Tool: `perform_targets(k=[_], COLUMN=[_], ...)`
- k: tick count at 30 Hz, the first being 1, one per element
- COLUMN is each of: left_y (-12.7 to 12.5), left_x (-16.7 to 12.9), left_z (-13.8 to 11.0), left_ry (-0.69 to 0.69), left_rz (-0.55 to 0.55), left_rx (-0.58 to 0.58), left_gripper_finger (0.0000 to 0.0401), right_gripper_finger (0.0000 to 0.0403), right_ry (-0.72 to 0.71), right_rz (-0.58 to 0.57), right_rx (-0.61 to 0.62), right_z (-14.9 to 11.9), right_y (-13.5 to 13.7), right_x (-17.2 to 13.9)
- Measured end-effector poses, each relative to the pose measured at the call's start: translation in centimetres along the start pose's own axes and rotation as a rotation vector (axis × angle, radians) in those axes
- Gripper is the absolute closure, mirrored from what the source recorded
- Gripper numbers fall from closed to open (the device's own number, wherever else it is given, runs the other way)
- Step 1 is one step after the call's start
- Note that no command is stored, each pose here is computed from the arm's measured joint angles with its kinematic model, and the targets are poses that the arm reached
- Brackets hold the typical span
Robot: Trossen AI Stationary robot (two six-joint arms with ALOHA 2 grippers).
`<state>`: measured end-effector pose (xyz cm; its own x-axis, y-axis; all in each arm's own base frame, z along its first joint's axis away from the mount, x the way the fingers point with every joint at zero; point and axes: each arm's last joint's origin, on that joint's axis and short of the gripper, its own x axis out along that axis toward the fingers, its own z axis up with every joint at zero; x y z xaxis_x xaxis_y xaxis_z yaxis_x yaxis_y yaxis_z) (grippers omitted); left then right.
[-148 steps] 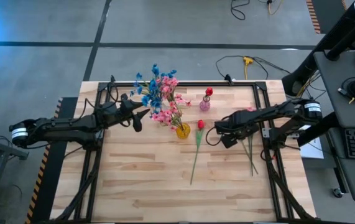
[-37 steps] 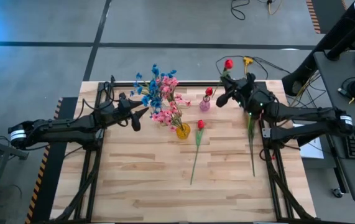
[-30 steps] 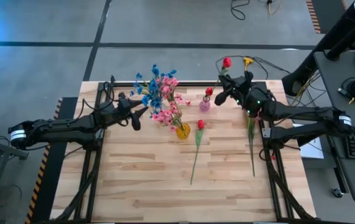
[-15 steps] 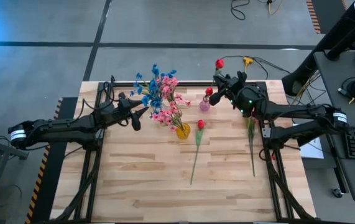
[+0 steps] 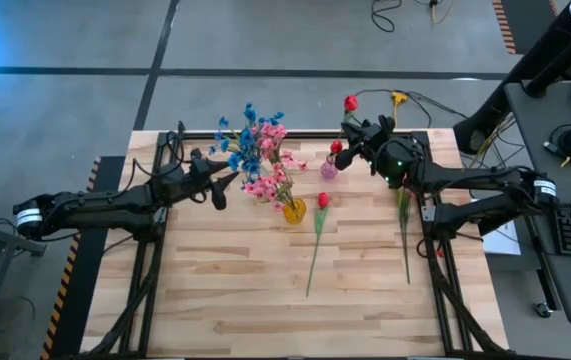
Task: Sort flowers into vase by color
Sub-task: Put the right red tulip into violet vase
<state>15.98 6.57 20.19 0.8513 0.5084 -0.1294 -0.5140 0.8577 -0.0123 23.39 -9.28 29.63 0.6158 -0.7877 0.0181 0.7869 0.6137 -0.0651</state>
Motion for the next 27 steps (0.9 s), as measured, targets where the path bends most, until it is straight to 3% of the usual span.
perform_targets(k=[27], left_y=[0.0], left_x=[0.0], left_z=[0.0], left_ry=[0.001], left_rz=[0.001], left_rx=[0.001], left_gripper_finger=[0.0234], right_gripper_finger=[0.039], right_ry=[0.05], right_rz=[-0.016], right_rx=[-0.016], right_z=[-1.4], right_y=[0.4], right_x=[1.0])
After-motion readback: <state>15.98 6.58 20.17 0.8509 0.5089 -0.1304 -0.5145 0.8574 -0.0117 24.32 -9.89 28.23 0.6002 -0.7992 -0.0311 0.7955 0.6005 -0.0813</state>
